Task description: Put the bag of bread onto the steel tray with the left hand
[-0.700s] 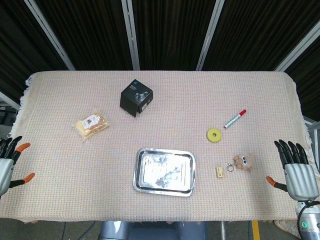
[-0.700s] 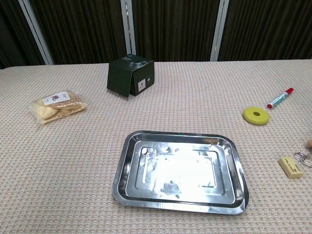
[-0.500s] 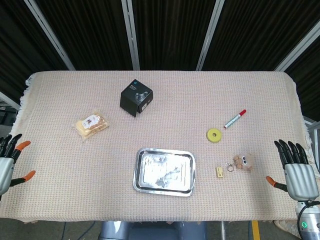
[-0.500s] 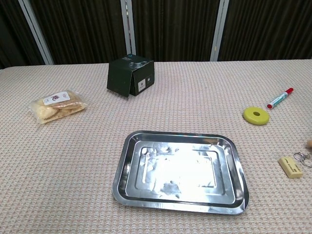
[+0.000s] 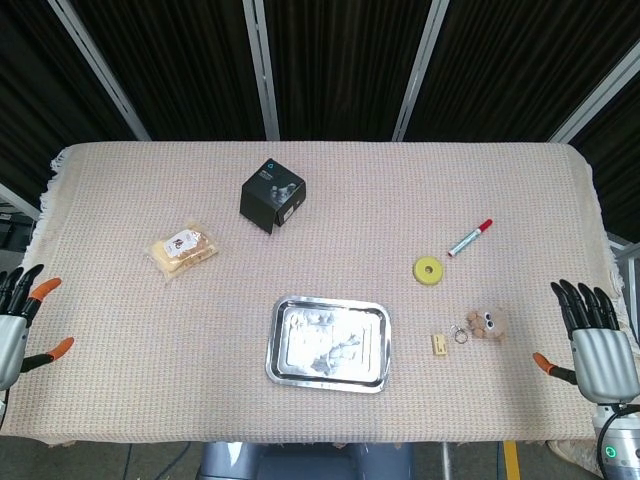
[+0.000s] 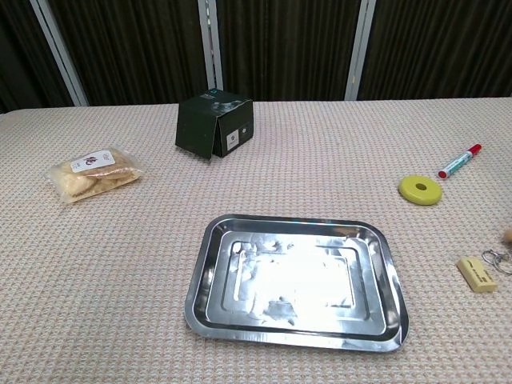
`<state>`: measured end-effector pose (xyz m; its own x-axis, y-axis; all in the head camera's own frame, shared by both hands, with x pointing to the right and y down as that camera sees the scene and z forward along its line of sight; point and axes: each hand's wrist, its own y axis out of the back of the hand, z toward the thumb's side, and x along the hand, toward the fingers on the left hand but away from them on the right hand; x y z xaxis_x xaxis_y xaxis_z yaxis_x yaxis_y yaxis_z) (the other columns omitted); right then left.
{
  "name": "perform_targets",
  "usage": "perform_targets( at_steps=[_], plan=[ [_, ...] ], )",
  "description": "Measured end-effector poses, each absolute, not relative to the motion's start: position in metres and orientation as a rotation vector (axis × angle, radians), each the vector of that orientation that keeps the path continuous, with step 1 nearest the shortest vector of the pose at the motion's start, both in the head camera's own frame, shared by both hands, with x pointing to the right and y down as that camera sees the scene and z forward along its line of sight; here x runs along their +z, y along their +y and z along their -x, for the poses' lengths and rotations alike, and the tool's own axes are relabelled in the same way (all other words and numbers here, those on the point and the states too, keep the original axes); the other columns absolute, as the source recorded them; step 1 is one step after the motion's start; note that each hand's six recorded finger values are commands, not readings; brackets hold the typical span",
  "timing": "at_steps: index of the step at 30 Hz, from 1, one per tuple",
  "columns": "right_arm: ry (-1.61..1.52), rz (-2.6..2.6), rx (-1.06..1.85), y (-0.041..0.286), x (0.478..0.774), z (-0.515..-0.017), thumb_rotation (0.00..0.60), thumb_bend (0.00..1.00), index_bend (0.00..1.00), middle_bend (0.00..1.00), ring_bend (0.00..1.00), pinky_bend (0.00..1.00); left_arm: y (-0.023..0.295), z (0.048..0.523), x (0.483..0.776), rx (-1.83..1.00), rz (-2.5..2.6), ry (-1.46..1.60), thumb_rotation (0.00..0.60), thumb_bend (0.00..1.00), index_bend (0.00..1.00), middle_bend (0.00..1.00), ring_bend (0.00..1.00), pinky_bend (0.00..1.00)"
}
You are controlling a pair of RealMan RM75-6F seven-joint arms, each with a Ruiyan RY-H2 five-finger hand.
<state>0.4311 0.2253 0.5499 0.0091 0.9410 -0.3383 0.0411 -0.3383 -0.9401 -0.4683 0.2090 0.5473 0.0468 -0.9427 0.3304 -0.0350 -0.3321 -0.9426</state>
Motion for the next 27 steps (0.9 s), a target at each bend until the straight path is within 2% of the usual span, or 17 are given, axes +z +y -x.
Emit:
perform_targets(
  at_steps=[6,17,23,27],
  plan=[
    [-1.056,1.491,1.435,0.225,0.549,-0.432,0.6,0.0,0.03,0.05,0.0,0.03,0.209,0.467,0.549,-1.407,1.514,1.033,0.561,0.0,0.17,0.03,0.0,0.0],
    [-1.053,1.49,1.433,0.223,0.547,-0.433,0.6,0.0,0.03,0.05,0.0,0.03,0.2,0.464,0.569,-1.468,1.594,0.95,0.565,0.0,0.0,0.0,0.0,0.0],
    [-1.057,1.484,1.435,0.224,0.545,-0.435,0.6,0.0,0.03,0.05,0.0,0.03,0.18,0.452,0.6,-1.533,1.708,0.835,0.56,0.0,0.01,0.0,0.0,0.0],
    [-1.063,1.477,1.44,0.226,0.543,-0.437,0.6,0.0,0.03,0.05,0.0,0.03,0.153,0.433,0.623,-1.522,1.757,0.754,0.565,0.0,0.04,0.0,0.0,0.0]
  ],
)
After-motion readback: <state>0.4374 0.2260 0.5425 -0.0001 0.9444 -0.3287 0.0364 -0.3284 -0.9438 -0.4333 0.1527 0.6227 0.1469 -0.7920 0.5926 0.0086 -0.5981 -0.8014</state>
